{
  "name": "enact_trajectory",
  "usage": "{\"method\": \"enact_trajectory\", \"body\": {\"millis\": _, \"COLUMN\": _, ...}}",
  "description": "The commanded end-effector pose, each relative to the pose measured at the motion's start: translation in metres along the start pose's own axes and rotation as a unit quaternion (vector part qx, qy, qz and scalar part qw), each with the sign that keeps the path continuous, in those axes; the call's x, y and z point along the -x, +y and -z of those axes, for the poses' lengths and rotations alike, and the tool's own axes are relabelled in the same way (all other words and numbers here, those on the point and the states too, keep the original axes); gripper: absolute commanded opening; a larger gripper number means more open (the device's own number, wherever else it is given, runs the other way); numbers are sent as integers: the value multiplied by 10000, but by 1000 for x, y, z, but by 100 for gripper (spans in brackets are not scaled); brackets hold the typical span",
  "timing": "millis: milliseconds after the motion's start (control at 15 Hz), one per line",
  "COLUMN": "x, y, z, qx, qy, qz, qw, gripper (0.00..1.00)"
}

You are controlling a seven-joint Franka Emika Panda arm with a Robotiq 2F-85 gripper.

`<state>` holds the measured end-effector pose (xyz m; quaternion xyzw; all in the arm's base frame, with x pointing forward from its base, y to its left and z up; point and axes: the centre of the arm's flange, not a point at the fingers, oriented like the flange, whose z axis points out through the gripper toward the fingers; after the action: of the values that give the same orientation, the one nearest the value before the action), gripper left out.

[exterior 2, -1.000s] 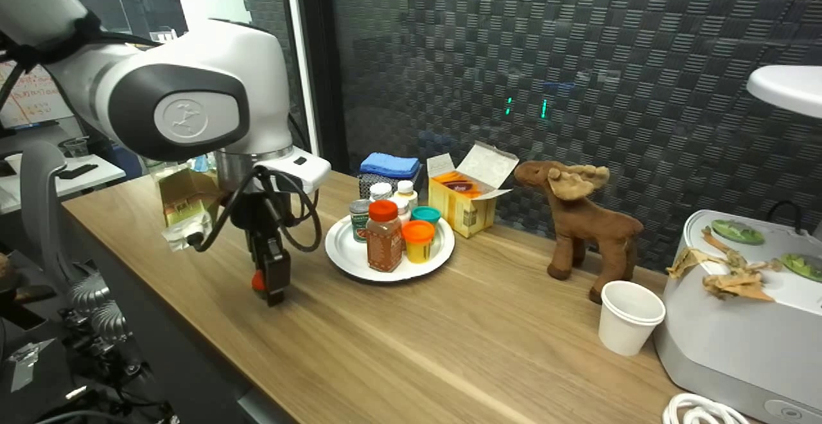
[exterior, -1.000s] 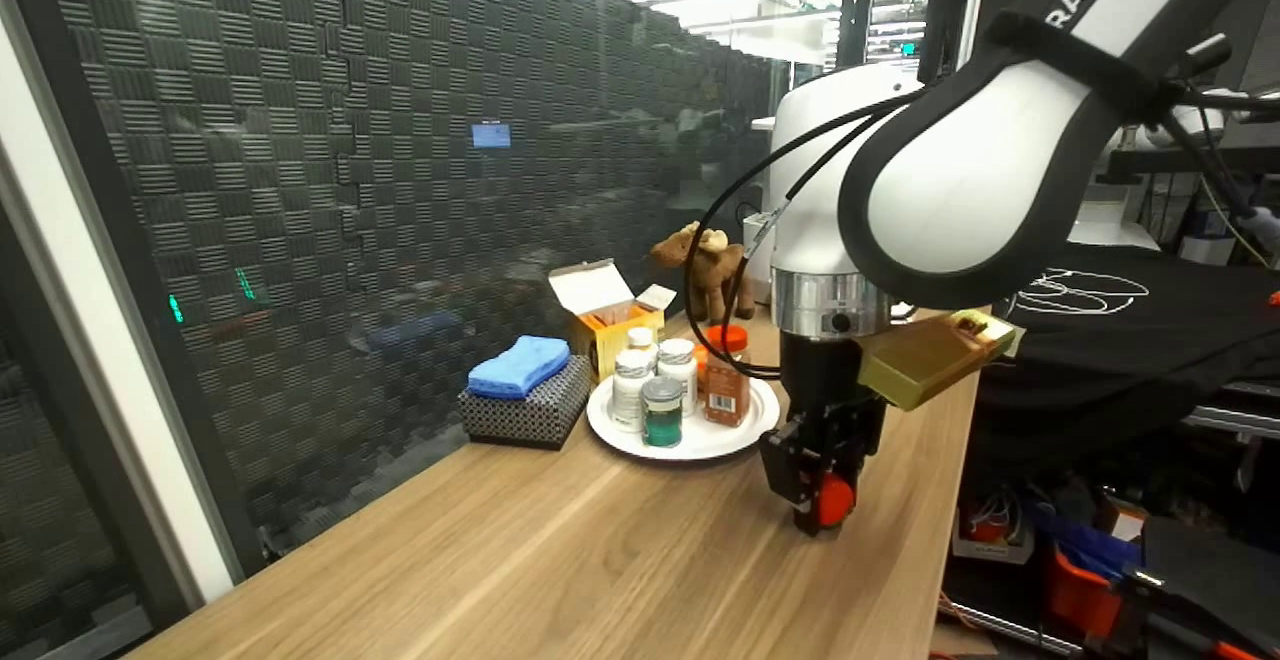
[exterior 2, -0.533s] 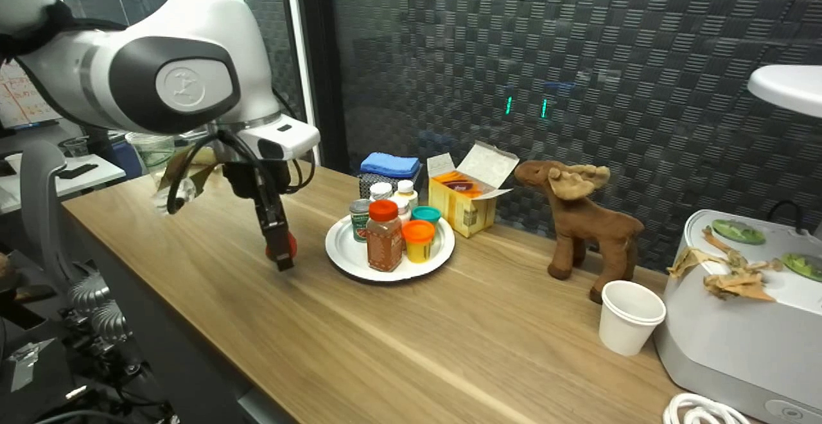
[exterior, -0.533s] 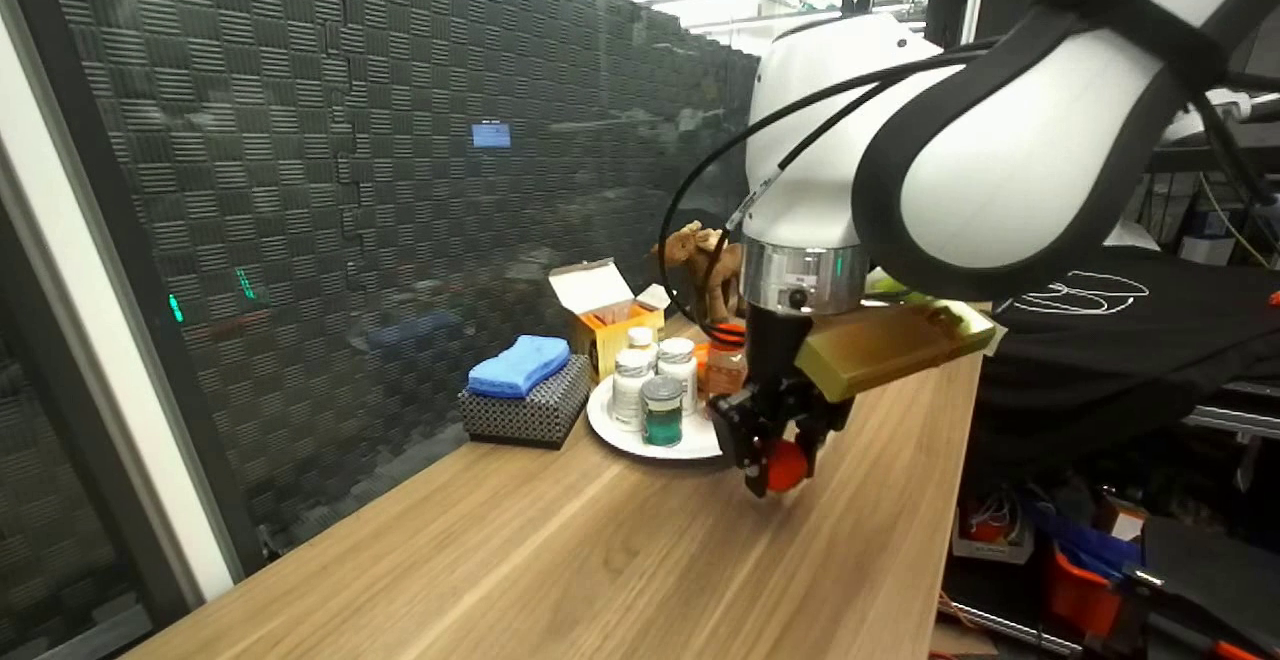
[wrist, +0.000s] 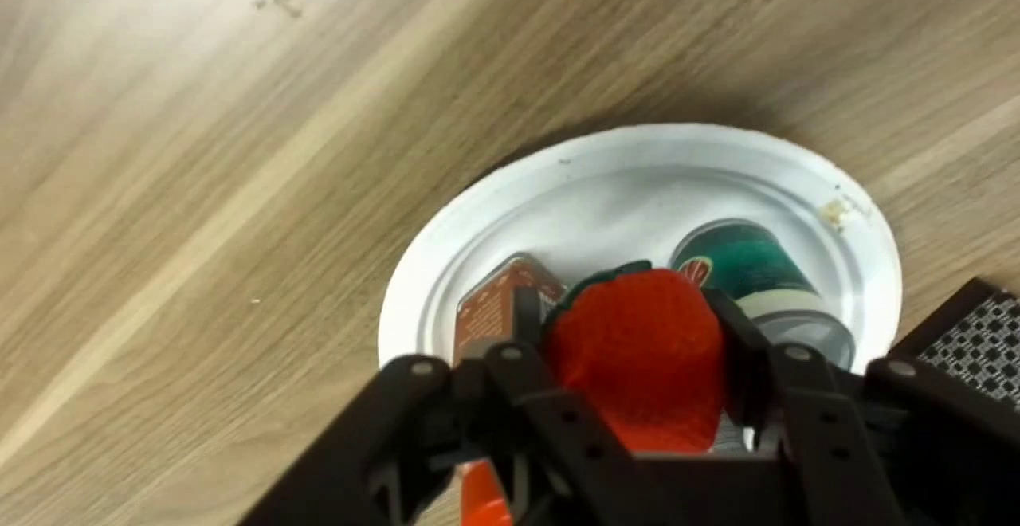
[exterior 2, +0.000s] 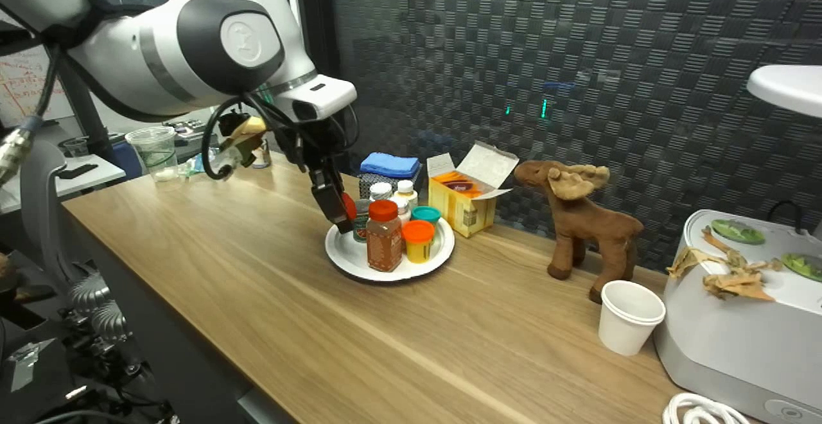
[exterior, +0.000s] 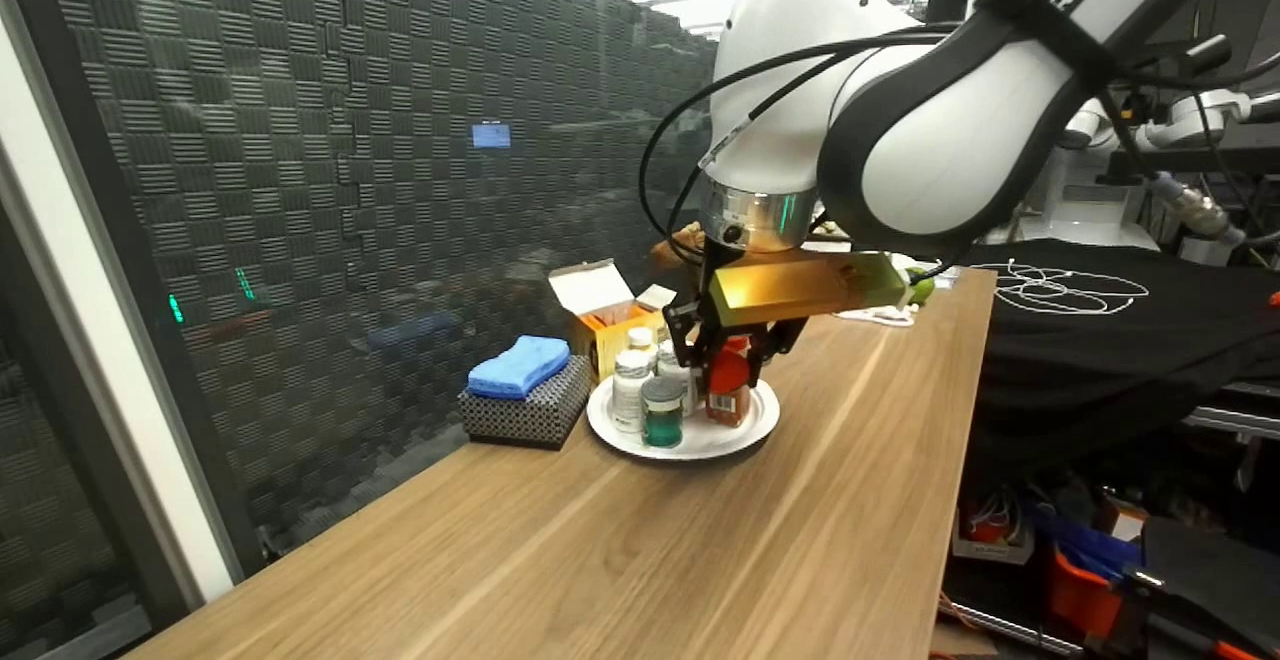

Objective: Pick up all the objects surrounding the white plate and arrange them on the plate

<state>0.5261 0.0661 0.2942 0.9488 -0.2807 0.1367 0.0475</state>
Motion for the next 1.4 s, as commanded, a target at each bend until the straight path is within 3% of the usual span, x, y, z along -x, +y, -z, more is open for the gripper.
{"method": "enact_trajectory", "body": {"millis": 0, "x": -22, "y": -14, "z": -15, "qx": 82, "qy": 145, "qz": -254, "qw": 9995, "gripper": 77}}
{"method": "enact_trajectory", "body": {"millis": 200, "x": -21, "y": -19, "z": -21, "qx": 64, "qy": 97, "qz": -211, "qw": 9997, "gripper": 97}}
{"method": "enact_trajectory", "body": {"millis": 267, "x": -17, "y": -20, "z": -21, "qx": 37, "qy": 95, "qz": -171, "qw": 9998, "gripper": 100}}
{"method": "enact_trajectory", "body": {"millis": 600, "x": 8, "y": -26, "z": -3, "qx": -31, "qy": 204, "qz": -115, "qw": 9997, "gripper": 100}}
{"method": "enact_trajectory", "body": {"millis": 1067, "x": 36, "y": -32, "z": 32, "qx": -119, "qy": 811, "qz": -565, "qw": 9950, "gripper": 100}}
{"method": "enact_trajectory", "body": {"millis": 1200, "x": 42, "y": -31, "z": 38, "qx": -86, "qy": 785, "qz": -618, "qw": 9950, "gripper": 100}}
{"method": "enact_trajectory", "body": {"millis": 1333, "x": 47, "y": -29, "z": 41, "qx": 27, "qy": 231, "qz": -612, "qw": 9979, "gripper": 100}}
